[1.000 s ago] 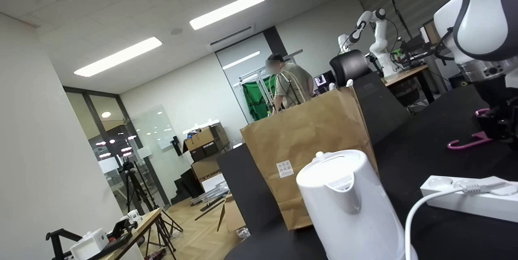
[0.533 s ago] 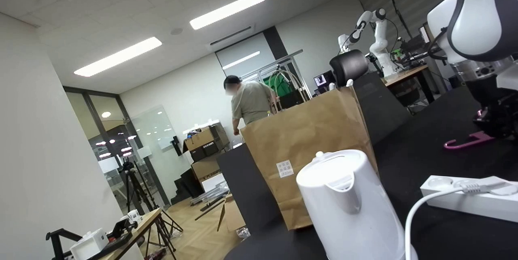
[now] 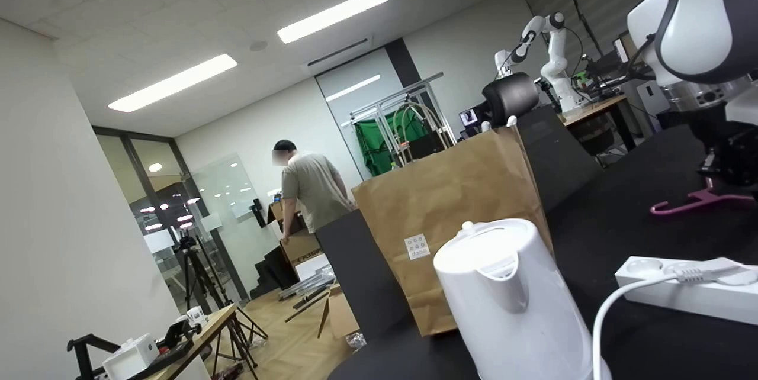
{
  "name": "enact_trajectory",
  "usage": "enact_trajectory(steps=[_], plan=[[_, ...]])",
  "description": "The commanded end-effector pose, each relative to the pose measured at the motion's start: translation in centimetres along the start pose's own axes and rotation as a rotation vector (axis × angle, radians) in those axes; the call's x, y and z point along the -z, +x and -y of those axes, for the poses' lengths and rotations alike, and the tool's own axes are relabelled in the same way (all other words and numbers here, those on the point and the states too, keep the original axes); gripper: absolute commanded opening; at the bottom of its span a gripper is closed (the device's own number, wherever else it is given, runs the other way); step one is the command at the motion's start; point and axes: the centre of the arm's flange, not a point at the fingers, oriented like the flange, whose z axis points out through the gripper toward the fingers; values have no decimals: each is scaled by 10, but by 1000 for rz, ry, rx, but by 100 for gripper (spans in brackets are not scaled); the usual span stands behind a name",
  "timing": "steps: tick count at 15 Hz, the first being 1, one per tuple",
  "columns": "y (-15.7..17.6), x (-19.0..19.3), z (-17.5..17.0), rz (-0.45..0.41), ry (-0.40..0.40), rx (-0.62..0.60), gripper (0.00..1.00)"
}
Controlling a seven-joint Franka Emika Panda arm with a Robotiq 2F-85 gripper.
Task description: Hang the pink clothes hanger on the rail
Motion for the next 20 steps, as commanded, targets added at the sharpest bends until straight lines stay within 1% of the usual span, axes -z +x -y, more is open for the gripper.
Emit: enact_trajectory(steps=[1, 2, 3, 10, 11, 12, 16, 20], plan=[[-3, 19, -2, 3, 0, -20, 34], [-3, 19, -2, 5, 3, -21, 40], [-3, 20, -1, 9, 7, -22, 47], [-4, 11, -6, 7, 34, -30, 94], [-4, 10, -6, 7, 40, -33, 99], [-5, 9, -6, 6, 46, -37, 100], [-5, 5, -6, 8, 62, -45, 100], [-5, 3, -6, -26, 91, -50, 100]])
